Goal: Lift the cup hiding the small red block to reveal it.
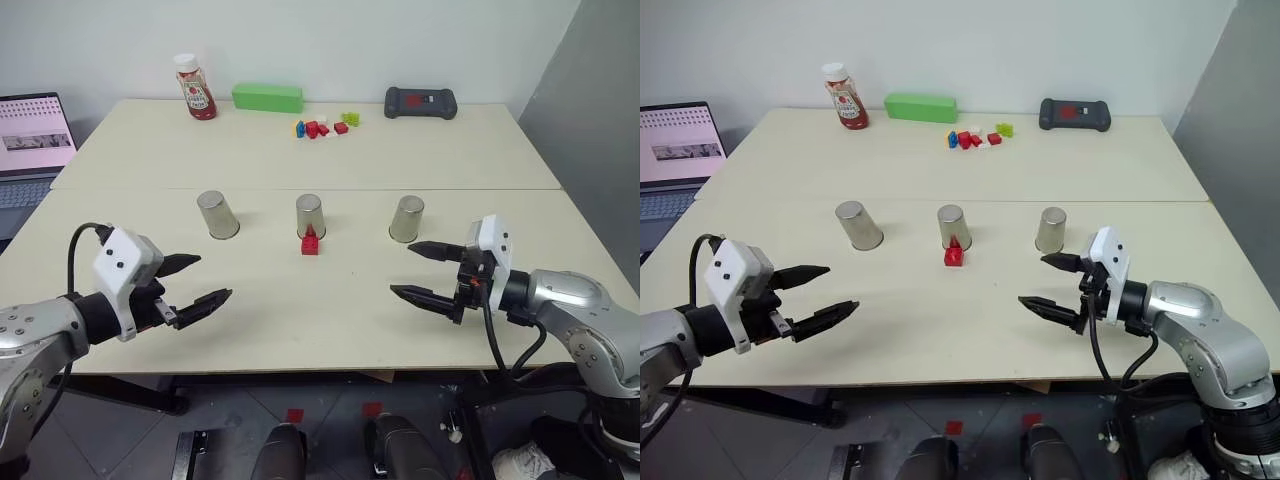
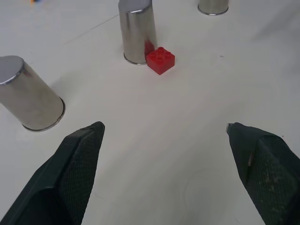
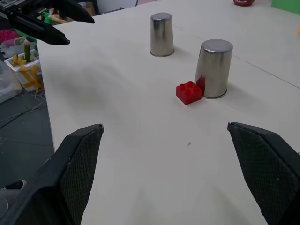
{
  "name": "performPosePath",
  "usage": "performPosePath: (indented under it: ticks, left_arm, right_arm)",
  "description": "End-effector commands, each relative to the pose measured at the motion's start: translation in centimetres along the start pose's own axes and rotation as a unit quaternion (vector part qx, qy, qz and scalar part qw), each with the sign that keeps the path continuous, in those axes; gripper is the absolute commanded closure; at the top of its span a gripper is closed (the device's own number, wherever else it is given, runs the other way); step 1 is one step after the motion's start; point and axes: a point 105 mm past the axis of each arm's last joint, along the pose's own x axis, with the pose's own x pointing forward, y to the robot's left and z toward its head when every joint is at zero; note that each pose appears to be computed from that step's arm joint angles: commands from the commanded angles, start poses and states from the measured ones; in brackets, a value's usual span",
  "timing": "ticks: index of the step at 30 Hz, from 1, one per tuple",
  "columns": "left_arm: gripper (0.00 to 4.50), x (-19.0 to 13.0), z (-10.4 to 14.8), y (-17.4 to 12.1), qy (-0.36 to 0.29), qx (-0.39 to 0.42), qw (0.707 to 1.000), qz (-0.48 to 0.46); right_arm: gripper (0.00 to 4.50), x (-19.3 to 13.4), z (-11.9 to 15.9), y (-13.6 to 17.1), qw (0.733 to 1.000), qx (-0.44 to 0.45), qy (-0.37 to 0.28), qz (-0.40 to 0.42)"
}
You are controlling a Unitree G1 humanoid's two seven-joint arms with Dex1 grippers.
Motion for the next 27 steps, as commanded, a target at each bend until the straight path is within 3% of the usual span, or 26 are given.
performPosePath:
  ticks: [1, 27]
  left_arm:
    - [0.08, -0.4, 1.2, 0.5, -0.011, 0.026, 1.0, 0.009]
    - [0.08, -1.9, 0.2, 0.9, 0.004, 0.006, 0.998, 0.056]
  right_arm:
    - [0.0, -0.7, 1.1, -0.1, 1.0, -0.016, -0.014, -0.002]
    - [0.0, 0.6, 1.1, 0.1, 0.999, -0.008, -0.028, -0.013]
